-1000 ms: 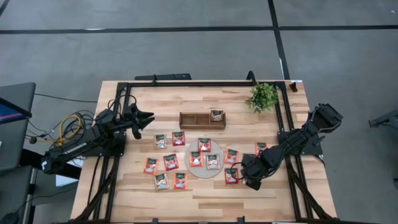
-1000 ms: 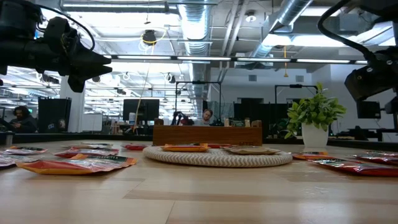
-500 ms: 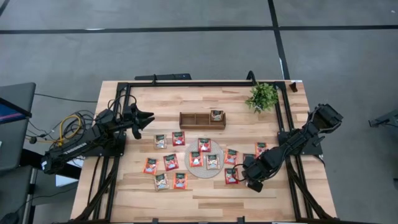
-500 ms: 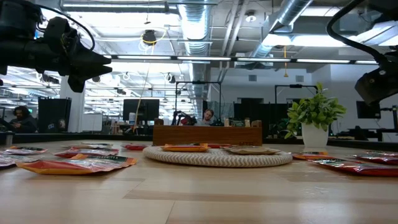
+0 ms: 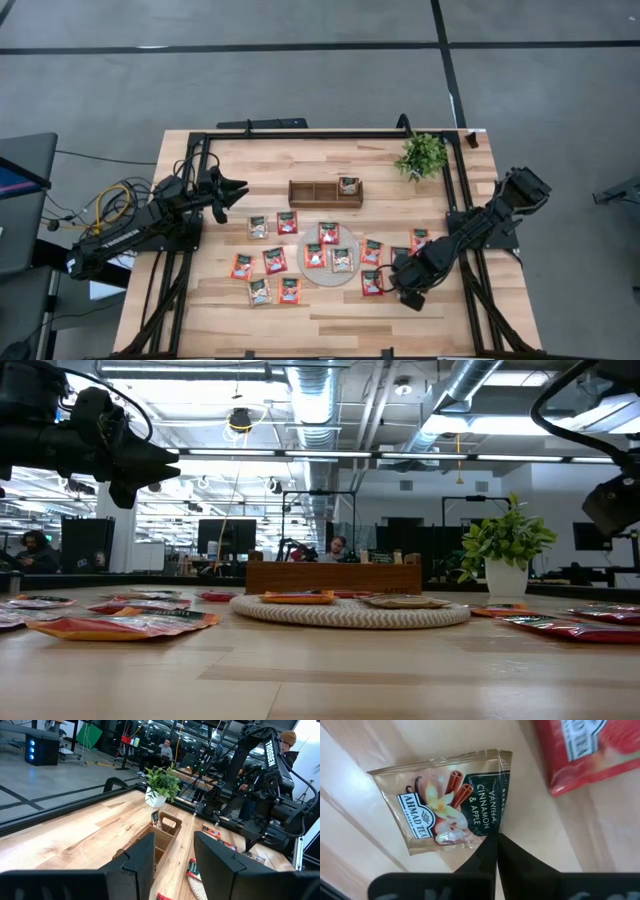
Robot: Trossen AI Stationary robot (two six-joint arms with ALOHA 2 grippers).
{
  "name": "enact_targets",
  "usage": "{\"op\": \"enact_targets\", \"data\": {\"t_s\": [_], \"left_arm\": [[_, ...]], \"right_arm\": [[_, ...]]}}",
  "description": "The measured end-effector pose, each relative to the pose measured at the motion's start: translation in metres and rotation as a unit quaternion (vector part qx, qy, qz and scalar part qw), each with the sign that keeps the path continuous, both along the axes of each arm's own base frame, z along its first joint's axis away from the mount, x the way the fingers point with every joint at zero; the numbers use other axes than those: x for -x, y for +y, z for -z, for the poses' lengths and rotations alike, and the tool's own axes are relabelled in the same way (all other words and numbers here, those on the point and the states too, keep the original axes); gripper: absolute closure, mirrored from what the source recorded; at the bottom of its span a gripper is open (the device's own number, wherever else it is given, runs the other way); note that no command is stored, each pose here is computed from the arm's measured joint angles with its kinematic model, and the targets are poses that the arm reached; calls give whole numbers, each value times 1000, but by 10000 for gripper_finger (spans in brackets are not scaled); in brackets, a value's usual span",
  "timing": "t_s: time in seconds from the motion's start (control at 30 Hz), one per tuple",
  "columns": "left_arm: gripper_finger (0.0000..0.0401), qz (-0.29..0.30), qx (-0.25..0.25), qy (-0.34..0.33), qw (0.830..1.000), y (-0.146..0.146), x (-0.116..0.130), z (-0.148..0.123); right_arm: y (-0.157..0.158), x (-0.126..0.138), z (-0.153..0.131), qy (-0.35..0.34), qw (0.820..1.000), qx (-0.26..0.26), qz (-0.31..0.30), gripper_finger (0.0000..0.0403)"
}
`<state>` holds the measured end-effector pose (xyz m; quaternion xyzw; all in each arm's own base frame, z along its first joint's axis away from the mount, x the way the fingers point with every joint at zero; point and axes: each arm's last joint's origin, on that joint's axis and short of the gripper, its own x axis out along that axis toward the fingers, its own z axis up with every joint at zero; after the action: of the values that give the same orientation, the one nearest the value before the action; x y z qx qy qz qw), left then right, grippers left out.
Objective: Pick & Place Tea
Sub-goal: Put the brown tea bag into the right section of the wooden organizer
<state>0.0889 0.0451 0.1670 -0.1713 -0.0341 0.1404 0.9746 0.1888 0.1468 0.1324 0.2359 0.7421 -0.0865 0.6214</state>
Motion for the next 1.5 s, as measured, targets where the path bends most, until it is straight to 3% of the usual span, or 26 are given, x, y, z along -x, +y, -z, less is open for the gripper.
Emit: {"op": "enact_targets", "data": {"t_s": [0.33, 0.77, 1.17, 1.5], "left_arm": [[273, 0, -1, 0, 1000, 0, 0, 0], [273, 0, 0, 0, 1000, 0, 0, 0], [273, 0, 0, 0, 1000, 0, 0, 0], [273, 0, 0, 0, 1000, 0, 0, 0]], "right_arm": [[2, 0, -3, 13, 1000, -22, -2, 403], [7, -8, -23, 6, 998, -23, -57, 403], [13, -23, -71, 2, 990, -31, -139, 403], [-1, -41, -111, -14, 991, -9, -136, 403]]}}
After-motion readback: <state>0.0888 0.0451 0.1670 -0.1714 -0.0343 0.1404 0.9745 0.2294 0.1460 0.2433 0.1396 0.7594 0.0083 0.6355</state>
